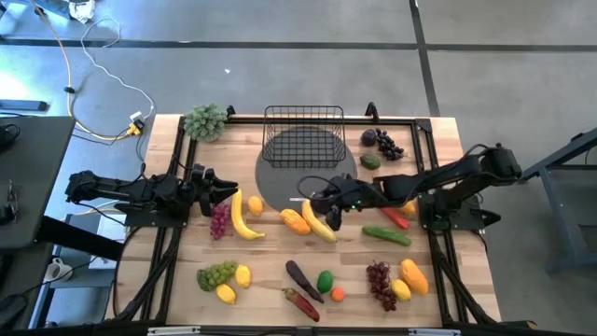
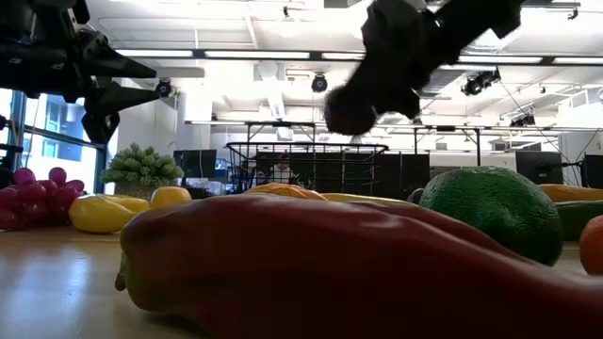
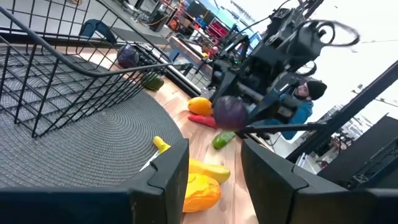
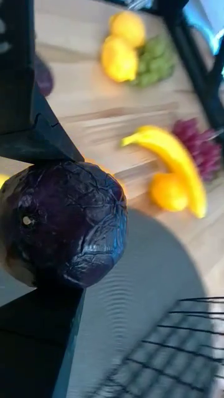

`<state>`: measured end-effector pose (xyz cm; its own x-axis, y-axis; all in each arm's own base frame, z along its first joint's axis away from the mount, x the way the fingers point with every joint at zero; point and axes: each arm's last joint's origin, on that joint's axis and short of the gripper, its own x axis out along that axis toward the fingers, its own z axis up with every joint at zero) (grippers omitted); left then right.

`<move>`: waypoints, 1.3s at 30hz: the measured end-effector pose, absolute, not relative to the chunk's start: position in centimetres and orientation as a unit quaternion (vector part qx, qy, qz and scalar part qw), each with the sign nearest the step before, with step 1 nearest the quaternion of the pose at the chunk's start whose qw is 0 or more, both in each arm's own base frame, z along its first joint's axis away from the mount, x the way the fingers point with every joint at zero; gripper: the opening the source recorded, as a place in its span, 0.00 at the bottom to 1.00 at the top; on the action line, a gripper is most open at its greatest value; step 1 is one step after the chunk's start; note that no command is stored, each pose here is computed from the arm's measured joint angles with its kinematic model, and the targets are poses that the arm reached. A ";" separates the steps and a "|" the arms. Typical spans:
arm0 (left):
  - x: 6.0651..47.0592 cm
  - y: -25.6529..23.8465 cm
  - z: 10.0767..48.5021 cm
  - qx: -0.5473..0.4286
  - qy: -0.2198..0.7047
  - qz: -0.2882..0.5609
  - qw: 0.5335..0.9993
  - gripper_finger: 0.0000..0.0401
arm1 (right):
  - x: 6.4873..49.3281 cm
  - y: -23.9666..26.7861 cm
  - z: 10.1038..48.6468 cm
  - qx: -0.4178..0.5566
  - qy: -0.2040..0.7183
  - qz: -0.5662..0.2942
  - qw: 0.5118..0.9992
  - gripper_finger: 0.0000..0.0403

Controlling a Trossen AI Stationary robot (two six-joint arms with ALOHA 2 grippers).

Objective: Build produce basket
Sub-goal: Put the purple plum into the black wire basket

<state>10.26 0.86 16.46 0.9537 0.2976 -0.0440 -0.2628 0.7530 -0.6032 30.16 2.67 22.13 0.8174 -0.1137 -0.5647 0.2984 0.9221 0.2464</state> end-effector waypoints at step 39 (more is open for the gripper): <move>10.2 0.9 16.5 -0.325 -0.033 0.162 0.931 0.34 | 29.1 -18.4 27.3 0.112 0.246 -0.320 0.908 0.62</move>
